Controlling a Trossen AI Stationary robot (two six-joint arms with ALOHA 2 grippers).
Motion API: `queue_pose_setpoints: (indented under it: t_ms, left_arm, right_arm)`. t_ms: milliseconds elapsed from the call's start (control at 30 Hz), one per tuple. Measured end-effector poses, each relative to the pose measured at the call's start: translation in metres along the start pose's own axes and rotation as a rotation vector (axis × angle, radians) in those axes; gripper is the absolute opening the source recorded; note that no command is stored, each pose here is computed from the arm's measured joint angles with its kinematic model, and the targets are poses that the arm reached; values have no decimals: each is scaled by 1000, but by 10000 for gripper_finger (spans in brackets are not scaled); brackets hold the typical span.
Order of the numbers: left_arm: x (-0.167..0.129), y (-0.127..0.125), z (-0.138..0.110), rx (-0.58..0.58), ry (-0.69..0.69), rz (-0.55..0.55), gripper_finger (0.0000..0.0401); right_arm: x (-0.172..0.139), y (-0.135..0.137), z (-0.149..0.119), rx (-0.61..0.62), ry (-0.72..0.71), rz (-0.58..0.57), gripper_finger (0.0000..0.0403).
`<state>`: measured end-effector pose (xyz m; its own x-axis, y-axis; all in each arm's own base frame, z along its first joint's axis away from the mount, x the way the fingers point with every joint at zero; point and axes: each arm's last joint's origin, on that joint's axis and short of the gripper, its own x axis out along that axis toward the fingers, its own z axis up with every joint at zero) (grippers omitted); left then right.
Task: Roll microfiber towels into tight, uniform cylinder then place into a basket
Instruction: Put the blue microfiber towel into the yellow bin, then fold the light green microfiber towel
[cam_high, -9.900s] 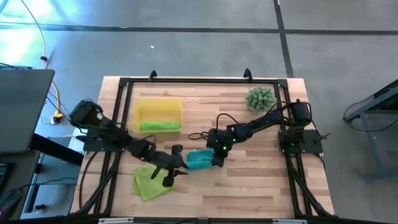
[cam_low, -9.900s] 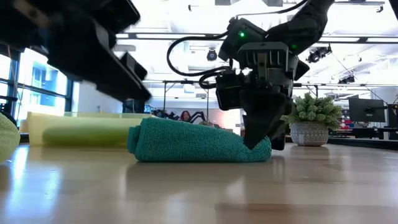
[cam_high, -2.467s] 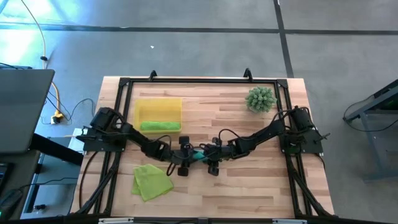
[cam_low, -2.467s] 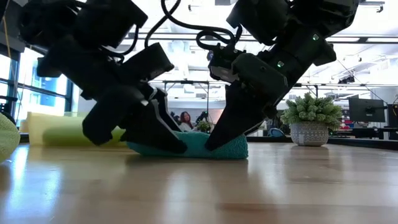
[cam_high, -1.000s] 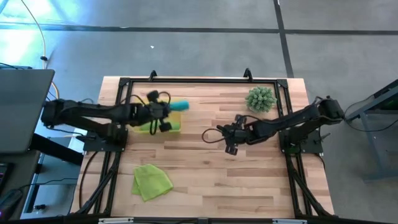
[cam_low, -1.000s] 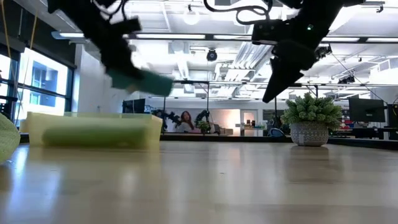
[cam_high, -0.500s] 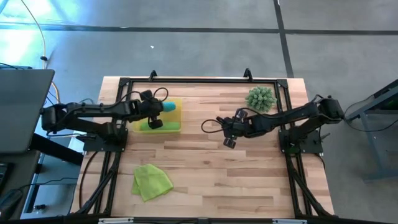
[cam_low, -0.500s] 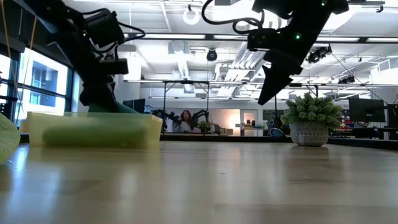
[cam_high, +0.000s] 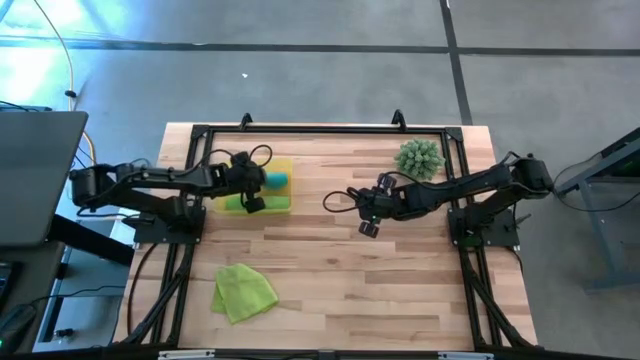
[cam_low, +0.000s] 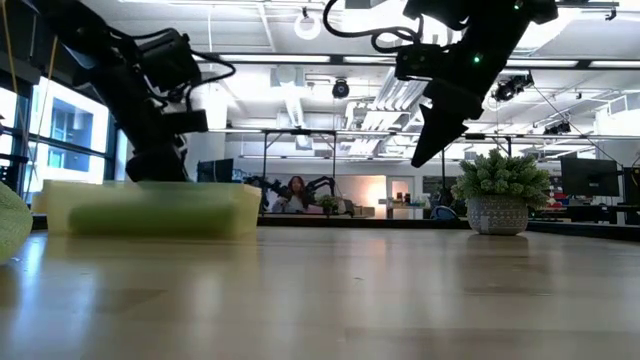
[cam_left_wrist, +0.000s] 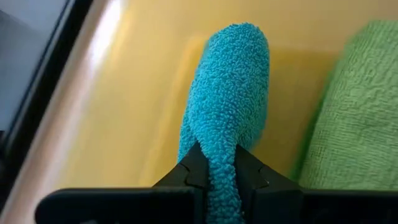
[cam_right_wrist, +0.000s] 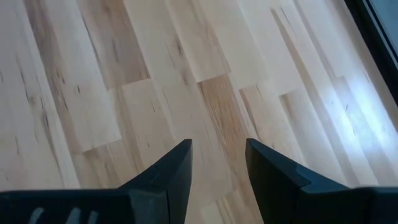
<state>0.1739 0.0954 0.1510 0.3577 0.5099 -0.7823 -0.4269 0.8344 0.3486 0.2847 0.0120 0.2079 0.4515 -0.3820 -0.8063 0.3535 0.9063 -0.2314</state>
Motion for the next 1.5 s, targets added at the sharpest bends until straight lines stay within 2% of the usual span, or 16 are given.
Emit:
queue_pose_setpoints:
  t_ms: [233,433,633,867,1133,1267,1367,1500]
  left_arm:
    - [13,-7,3,-13,-22,-134,19]
    - [13,-6,3,-81,-14,-94,38]
    - [13,-8,3,-117,-13,-158,88]
    - [7,-4,10,-137,35,-106,138]
    - [-8,4,28,-200,127,-119,146]
    - [-21,5,47,-185,96,-135,147]
    - [-34,1,67,-173,21,-209,147]
    - [-53,-19,87,-218,-61,-409,147]
  right_arm:
    - [0,0,1,-14,-7,2,141]
    - [0,1,2,-9,-15,16,141]
    - [0,1,2,-8,-15,23,141]
    - [0,1,2,-8,-13,29,141]
    - [0,3,1,-14,1,75,141]
    - [0,3,1,-42,5,74,141]
    - [-2,3,-1,-58,12,75,141]
    - [-14,0,-3,-35,10,82,141]
